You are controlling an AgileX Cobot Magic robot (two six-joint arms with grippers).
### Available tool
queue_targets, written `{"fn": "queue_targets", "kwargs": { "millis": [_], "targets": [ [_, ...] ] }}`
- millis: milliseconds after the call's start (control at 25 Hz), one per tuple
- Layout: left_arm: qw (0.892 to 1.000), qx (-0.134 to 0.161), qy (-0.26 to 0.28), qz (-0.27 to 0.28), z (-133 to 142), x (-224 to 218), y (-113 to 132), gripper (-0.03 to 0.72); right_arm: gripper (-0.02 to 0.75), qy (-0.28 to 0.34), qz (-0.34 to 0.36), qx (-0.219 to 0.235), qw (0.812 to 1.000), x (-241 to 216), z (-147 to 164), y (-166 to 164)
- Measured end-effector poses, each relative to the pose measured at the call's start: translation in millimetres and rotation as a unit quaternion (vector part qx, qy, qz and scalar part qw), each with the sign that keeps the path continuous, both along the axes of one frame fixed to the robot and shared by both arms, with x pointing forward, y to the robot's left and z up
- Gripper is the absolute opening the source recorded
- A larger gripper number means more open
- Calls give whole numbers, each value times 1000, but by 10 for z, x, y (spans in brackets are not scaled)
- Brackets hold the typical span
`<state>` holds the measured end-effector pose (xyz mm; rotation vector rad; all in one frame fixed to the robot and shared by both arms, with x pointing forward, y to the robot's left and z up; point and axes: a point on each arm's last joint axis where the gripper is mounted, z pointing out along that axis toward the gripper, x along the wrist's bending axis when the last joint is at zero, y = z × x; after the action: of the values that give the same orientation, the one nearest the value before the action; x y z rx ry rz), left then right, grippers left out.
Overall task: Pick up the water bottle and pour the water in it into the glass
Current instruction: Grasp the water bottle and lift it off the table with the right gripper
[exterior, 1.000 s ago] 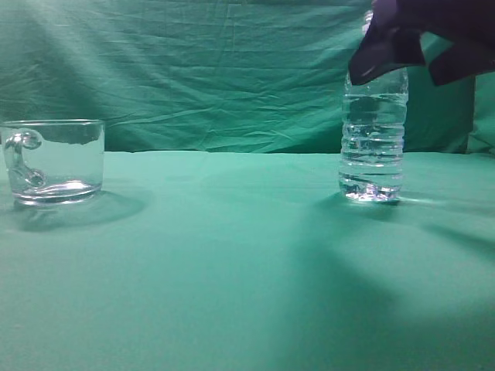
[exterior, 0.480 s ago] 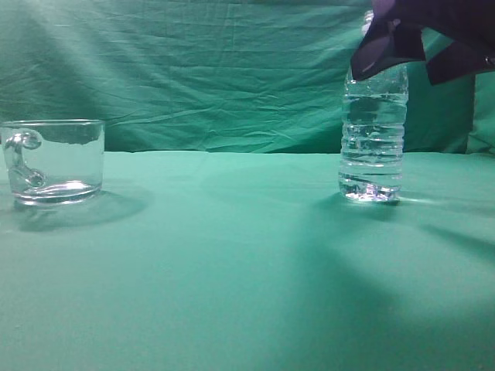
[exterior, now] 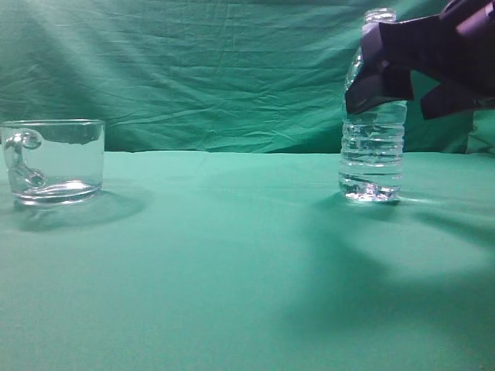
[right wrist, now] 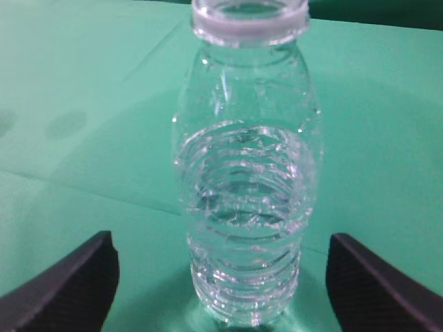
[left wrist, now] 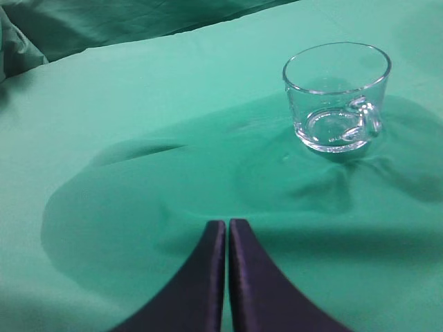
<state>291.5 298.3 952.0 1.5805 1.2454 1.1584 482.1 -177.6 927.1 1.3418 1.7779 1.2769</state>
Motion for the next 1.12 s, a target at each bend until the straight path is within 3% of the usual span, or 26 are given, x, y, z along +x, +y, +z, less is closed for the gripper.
{"fn": "queue_targets", "kwargs": {
  "millis": [320, 880, 920, 1000, 1040, 1120],
  "targets": [
    [1000, 0, 0, 0, 0, 0, 0, 0, 599, -49, -21, 41, 998, 101, -119, 22],
    [1000, 0, 0, 0, 0, 0, 0, 0, 599, -64, -24, 56, 996, 464, -291, 214],
    [1000, 0, 0, 0, 0, 0, 0, 0, 539, -65, -25, 56, 996, 477, -300, 220],
    [1000, 0, 0, 0, 0, 0, 0, 0, 541, -70, -25, 57, 996, 498, -312, 230],
    [1000, 0, 0, 0, 0, 0, 0, 0, 484, -71, -25, 58, 995, 503, -318, 233],
    [1000, 0, 0, 0, 0, 0, 0, 0, 483, -72, -26, 58, 995, 508, -328, 234]
  ]
}}
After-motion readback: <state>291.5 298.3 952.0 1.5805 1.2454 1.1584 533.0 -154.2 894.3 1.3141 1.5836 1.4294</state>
